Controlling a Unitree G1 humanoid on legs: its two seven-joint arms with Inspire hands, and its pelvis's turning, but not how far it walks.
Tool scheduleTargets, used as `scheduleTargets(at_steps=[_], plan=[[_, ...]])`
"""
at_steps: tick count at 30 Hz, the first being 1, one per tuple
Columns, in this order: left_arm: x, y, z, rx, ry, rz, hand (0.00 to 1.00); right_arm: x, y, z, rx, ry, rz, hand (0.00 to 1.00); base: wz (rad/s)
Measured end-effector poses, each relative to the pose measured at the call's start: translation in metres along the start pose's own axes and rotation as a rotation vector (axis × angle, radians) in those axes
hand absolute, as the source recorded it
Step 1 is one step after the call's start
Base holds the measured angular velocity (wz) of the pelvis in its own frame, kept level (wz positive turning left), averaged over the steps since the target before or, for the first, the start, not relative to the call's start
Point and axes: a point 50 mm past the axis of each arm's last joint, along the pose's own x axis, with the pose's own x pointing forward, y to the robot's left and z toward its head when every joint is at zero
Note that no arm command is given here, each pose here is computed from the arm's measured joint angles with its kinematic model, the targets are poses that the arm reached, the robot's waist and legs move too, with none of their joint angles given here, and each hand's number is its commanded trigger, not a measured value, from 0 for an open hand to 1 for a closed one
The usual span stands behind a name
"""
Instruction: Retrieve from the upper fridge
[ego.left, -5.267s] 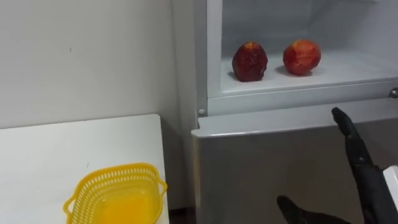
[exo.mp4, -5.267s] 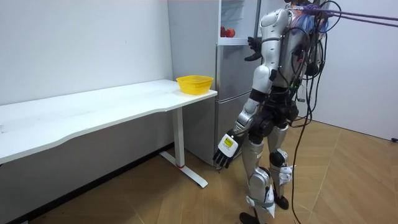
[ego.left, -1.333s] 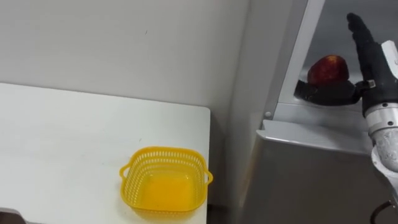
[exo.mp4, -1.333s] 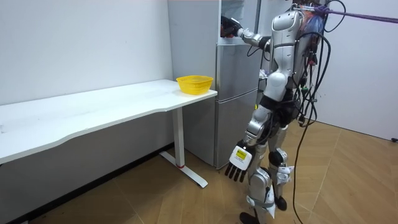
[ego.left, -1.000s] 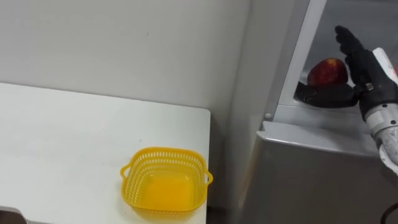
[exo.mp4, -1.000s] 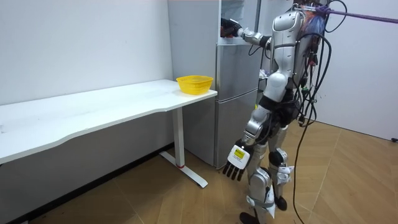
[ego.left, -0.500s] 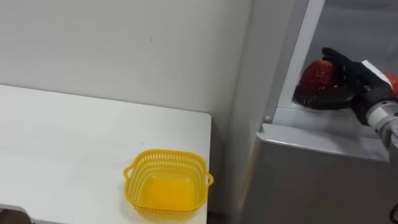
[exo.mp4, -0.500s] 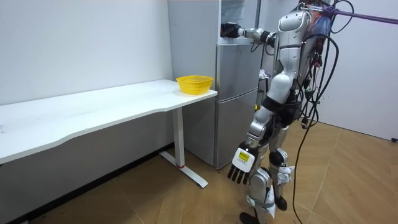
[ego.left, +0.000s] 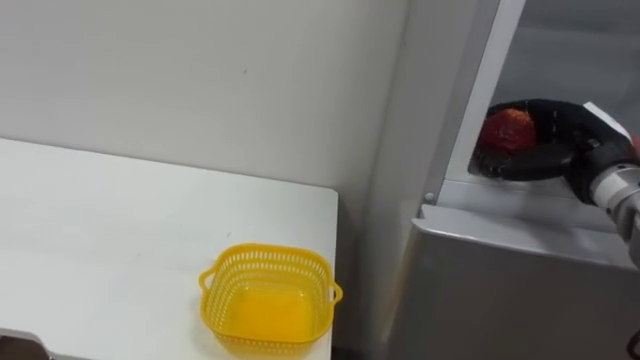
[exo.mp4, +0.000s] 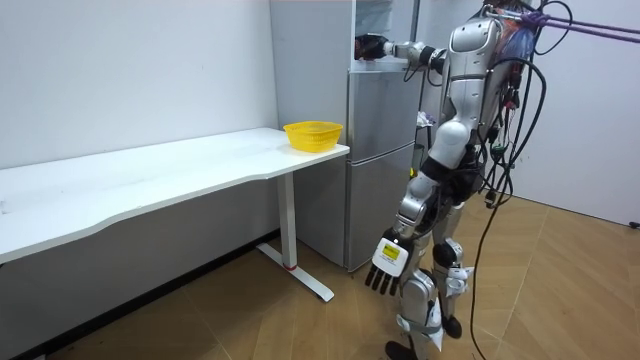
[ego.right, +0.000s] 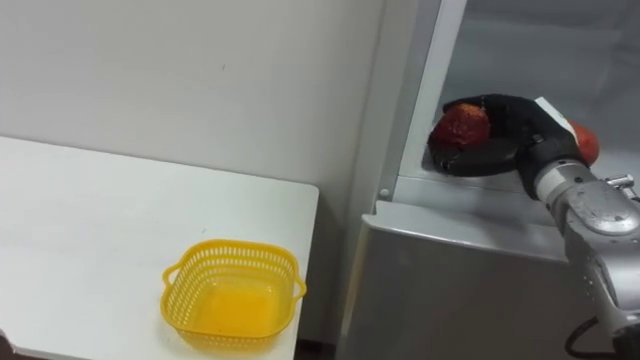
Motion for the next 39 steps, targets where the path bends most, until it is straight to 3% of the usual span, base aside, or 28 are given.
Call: scheduleTargets(at_steps=[21, 28, 39], plan=[[0.0, 0.0, -0.001, 0.008, -0.016, 0.011, 0.0, -0.004, 0.004, 0.012, -0.016, -0.069, -0.048, 1.0, 0.0], [-0.001, 0.002, 0.007, -0.014, -0.076, 0.028, 0.0, -0.022, 0.021, 0.016, -0.14, -0.16, -0.123, 1.0, -0.01], [-0.001, -0.007, -0.01, 0.009, -0.039, 0.044, 0.0, -0.061, 0.054, 0.042, -0.193, -0.434, -0.28, 1.0, -0.05]])
